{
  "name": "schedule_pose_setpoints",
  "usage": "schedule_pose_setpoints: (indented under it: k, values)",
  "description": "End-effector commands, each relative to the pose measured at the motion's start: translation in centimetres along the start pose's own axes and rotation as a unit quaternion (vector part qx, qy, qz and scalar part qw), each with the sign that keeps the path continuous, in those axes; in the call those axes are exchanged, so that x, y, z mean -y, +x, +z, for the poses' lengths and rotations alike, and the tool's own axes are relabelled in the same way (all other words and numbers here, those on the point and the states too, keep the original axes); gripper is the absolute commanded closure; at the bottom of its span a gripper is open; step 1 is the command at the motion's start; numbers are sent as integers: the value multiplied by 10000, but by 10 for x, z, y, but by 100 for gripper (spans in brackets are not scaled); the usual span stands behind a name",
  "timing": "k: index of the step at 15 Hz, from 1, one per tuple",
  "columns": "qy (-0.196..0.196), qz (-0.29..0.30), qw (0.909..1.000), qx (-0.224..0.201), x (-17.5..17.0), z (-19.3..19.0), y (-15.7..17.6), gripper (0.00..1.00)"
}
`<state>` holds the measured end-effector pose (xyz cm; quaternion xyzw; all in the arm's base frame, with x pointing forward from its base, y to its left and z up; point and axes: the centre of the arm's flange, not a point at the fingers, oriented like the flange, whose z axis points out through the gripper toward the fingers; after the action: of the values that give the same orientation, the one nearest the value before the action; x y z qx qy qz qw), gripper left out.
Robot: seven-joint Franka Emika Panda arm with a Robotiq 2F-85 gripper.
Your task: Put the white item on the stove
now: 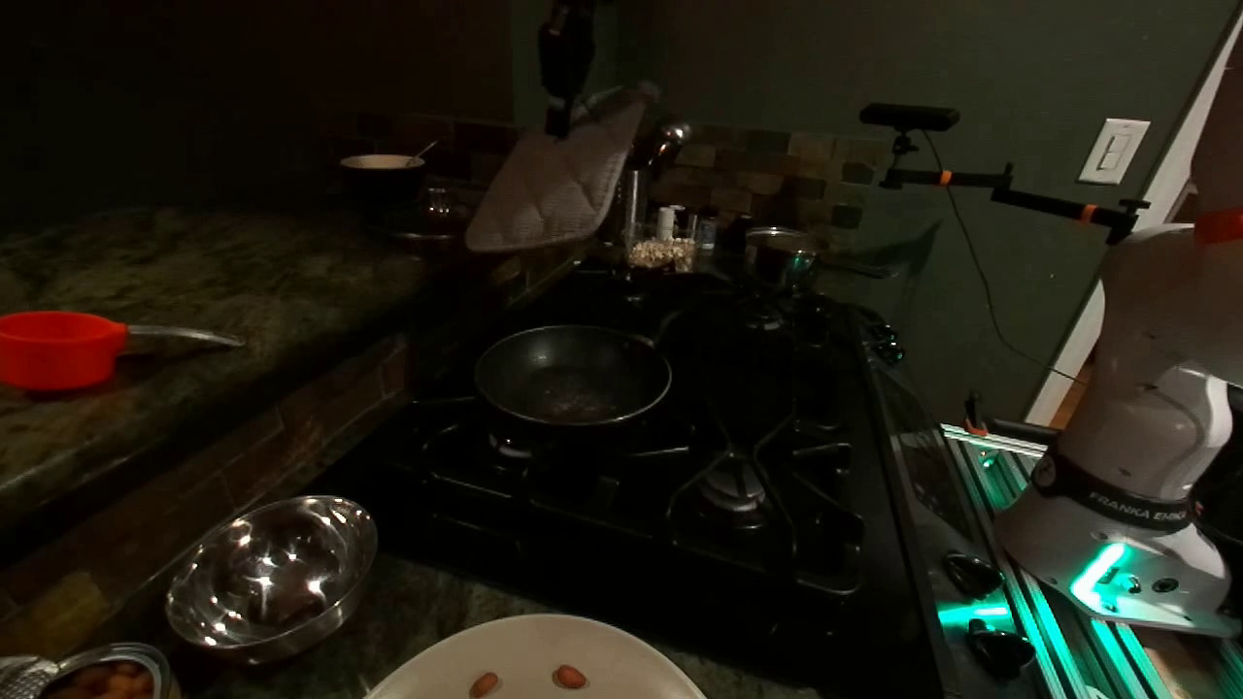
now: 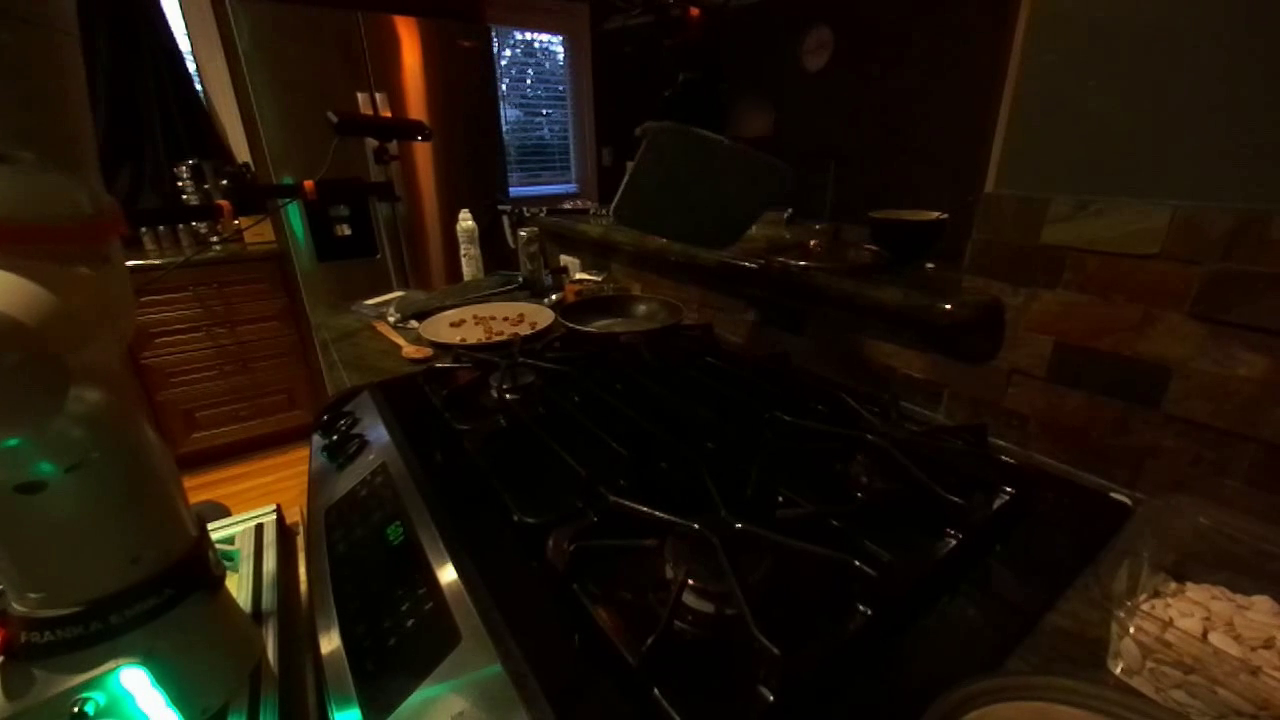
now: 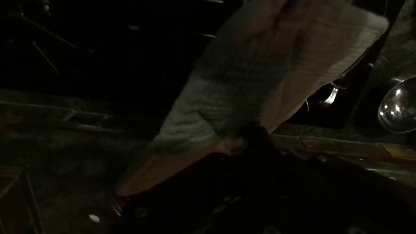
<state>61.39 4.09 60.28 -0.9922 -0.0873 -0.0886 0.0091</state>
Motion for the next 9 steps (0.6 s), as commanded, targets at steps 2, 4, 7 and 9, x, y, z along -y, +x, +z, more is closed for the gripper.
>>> schedule_pose_setpoints:
  k: [2, 4, 7, 9]
  values:
    - [208, 260, 9991, 245, -35, 13, -92, 100]
    - [201, 419, 9984, 319, -47, 23, -114, 100]
    - [192, 600, 9977, 244, -62, 45, -142, 100]
    - [214, 705, 9972, 143, -70, 61, -155, 100]
